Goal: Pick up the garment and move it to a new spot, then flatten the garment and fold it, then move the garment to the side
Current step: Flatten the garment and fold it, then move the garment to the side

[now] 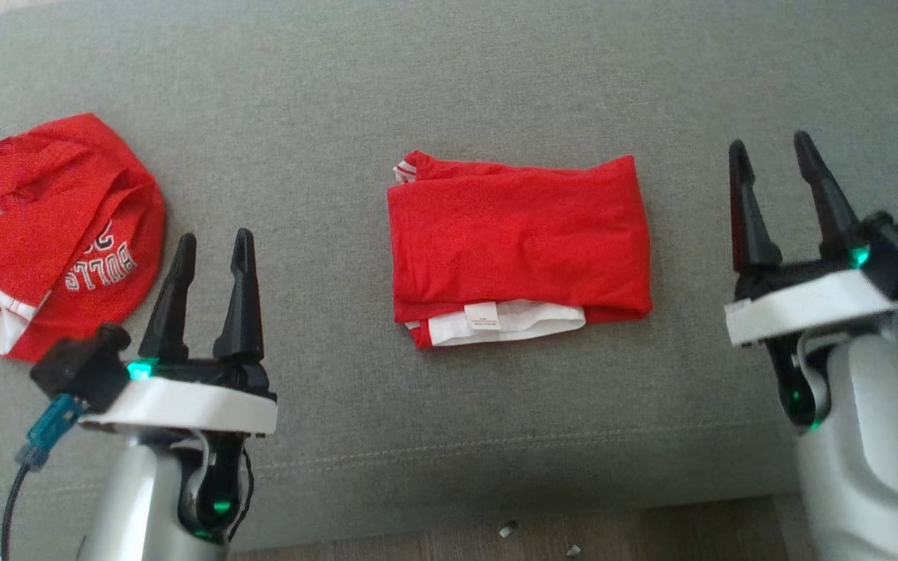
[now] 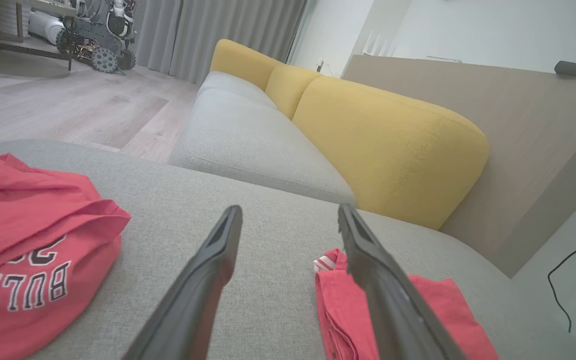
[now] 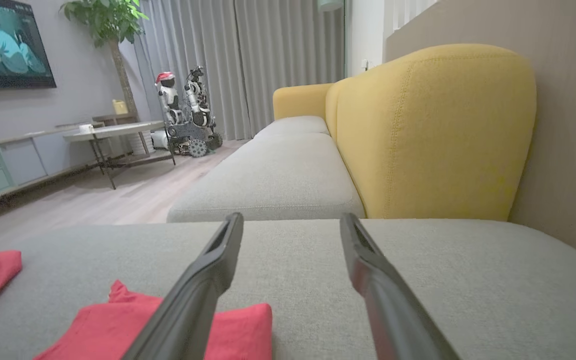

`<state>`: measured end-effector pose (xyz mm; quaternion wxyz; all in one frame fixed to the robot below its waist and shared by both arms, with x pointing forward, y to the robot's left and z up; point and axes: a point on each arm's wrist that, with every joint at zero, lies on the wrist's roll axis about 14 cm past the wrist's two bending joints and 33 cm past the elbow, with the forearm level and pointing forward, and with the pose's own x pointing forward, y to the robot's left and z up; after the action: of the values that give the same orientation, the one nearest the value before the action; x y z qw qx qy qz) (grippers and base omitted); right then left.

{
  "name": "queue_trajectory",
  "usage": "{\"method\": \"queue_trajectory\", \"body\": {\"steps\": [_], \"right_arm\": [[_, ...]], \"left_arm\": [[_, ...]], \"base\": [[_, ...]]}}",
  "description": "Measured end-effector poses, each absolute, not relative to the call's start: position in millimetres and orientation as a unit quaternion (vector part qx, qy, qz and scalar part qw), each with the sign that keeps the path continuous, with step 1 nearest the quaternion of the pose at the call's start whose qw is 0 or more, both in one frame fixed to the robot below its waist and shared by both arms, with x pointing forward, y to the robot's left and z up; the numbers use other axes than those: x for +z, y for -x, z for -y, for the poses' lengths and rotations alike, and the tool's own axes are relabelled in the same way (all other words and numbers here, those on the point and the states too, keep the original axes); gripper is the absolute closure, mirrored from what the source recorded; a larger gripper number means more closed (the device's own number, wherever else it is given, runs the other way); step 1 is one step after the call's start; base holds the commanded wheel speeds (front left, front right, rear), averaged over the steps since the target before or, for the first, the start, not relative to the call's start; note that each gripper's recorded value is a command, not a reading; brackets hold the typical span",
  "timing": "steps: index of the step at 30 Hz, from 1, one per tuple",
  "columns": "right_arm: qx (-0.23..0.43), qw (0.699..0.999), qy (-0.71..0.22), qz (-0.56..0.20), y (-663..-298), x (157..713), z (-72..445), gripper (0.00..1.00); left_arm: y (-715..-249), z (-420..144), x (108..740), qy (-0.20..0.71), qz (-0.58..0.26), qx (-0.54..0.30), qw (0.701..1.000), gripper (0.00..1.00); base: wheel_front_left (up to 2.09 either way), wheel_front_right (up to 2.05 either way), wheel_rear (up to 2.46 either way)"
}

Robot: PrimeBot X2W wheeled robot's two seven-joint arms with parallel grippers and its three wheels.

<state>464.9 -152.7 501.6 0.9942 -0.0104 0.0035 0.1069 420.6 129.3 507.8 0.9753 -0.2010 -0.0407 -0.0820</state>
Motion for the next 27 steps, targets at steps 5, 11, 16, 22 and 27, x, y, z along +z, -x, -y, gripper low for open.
{"method": "queue_trajectory", "body": {"steps": [5, 11, 16, 22, 27], "right_arm": [[0.103, 0.994, 0.030, -0.002, -454, 494, 153, 0.00], [0.105, 0.994, 0.025, -0.015, -446, 483, 145, 0.00], [0.106, 0.994, 0.025, -0.017, -448, 483, 144, 0.00], [0.094, 0.992, 0.000, -0.084, -448, 453, 147, 0.00], [0.095, 0.982, -0.017, -0.161, -448, 413, 142, 0.00]], "left_arm": [[-418, -131, 510, 0.185, 0.046, -0.080, 0.978, 0.00], [-411, -134, 508, 0.170, 0.043, -0.072, 0.982, 0.00], [-410, -134, 511, 0.170, 0.047, -0.072, 0.982, 0.00], [-409, -134, 505, 0.170, 0.039, -0.071, 0.982, 0.00], [-411, -138, 494, 0.169, 0.024, -0.064, 0.983, 0.00]], "base": [[0.00, 0.00, 0.00], [0.00, 0.00, 0.00], [0.00, 0.00, 0.00], [0.00, 0.00, 0.00], [0.00, 0.00, 0.00]]}}
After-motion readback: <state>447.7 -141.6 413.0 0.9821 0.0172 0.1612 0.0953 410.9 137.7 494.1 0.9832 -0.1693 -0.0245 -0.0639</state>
